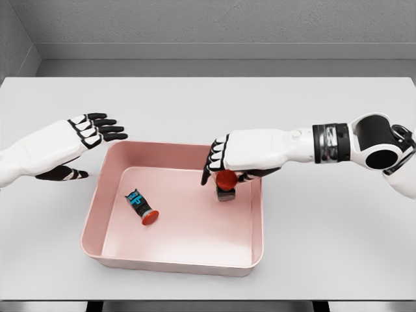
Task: Put the industrial switch in the basket with both arms
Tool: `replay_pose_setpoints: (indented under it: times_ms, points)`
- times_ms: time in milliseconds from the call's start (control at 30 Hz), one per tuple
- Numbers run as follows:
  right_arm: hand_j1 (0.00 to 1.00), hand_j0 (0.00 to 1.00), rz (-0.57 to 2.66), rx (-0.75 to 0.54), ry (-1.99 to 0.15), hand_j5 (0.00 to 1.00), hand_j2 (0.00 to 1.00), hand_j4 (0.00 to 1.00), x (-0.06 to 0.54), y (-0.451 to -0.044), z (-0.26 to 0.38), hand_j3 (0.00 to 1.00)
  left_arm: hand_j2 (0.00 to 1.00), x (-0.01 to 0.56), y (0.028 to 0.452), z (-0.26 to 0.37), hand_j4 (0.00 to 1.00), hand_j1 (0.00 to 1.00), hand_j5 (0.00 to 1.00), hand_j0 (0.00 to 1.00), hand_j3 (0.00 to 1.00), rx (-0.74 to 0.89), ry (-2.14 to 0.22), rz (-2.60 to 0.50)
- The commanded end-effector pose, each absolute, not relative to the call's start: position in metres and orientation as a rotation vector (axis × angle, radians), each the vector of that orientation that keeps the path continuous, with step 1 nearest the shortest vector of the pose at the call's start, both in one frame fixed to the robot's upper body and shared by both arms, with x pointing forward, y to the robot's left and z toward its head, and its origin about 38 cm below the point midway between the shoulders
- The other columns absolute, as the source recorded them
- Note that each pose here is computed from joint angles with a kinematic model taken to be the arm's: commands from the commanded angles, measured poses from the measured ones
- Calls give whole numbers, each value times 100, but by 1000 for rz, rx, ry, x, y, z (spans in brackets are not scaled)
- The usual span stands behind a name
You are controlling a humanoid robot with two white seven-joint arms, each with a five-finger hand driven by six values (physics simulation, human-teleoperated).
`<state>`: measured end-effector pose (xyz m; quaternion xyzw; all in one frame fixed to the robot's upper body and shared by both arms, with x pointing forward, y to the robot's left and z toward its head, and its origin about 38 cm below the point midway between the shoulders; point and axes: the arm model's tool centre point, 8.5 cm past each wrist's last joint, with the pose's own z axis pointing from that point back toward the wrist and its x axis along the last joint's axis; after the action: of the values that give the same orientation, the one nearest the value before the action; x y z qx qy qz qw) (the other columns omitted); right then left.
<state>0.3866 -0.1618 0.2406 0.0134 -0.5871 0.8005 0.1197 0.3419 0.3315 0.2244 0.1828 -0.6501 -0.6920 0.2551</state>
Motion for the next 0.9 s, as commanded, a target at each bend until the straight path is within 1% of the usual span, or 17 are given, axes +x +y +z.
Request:
replay_pose_setpoints:
  times_ms: [0, 33, 67, 133, 200, 233, 300, 433, 500, 533, 633, 700, 767, 867]
  points:
    - [75, 75, 2341, 50, -1716, 75, 75, 75, 386, -159, 241, 75, 100, 341, 336, 227, 100, 100, 100, 100, 100, 503, -1747, -1893]
    - [76, 76, 2344, 49, -1722, 76, 76, 76, 387, -157, 243, 76, 100, 342, 336, 229, 100, 100, 100, 100, 100, 507, -1751, -1893]
    - [79, 79, 2350, 49, -1715, 79, 79, 79, 387, -157, 243, 79, 100, 342, 336, 229, 100, 100, 100, 100, 100, 507, -1751, -1893]
    - [90, 90, 2350, 44, -1709, 90, 90, 90, 388, -158, 243, 90, 100, 342, 336, 228, 100, 100, 100, 100, 100, 506, -1750, -1891]
    - [95, 95, 2349, 44, -1712, 95, 95, 95, 388, -158, 243, 95, 100, 342, 335, 229, 100, 100, 100, 100, 100, 506, -1755, -1889]
    - [100, 100, 2350, 43, -1708, 100, 100, 100, 388, -159, 243, 100, 100, 342, 335, 229, 100, 100, 100, 100, 100, 506, -1755, -1889]
    - [100, 100, 2364, 17, -1697, 100, 100, 100, 391, -161, 247, 100, 100, 342, 335, 229, 100, 100, 100, 100, 100, 506, -1755, -1889]
    - [100, 100, 2313, -94, -1772, 100, 100, 100, 401, -173, 278, 100, 100, 342, 335, 228, 100, 100, 100, 100, 100, 504, -1749, -1894]
    - [100, 100, 2300, -133, -1774, 100, 100, 100, 403, -182, 284, 100, 100, 342, 336, 229, 100, 100, 100, 100, 100, 508, -1750, -1895]
    - [100, 100, 2282, -182, -1773, 100, 100, 100, 406, -194, 292, 100, 100, 342, 336, 229, 100, 100, 100, 100, 100, 508, -1750, -1895]
    - [100, 100, 2263, -248, -1753, 100, 100, 100, 408, -214, 301, 100, 100, 342, 336, 229, 100, 100, 100, 100, 100, 507, -1748, -1896]
    - [100, 100, 2213, -334, -1725, 100, 100, 100, 409, -245, 310, 100, 100, 343, 336, 229, 100, 100, 100, 100, 100, 508, -1747, -1895]
    - [100, 100, 2180, -388, -1676, 100, 100, 100, 406, -272, 311, 100, 100, 342, 336, 229, 100, 100, 100, 100, 100, 507, -1746, -1897]
    - [100, 100, 2153, -438, -1629, 100, 100, 100, 402, -297, 313, 100, 100, 343, 336, 229, 100, 100, 100, 100, 100, 509, -1748, -1895]
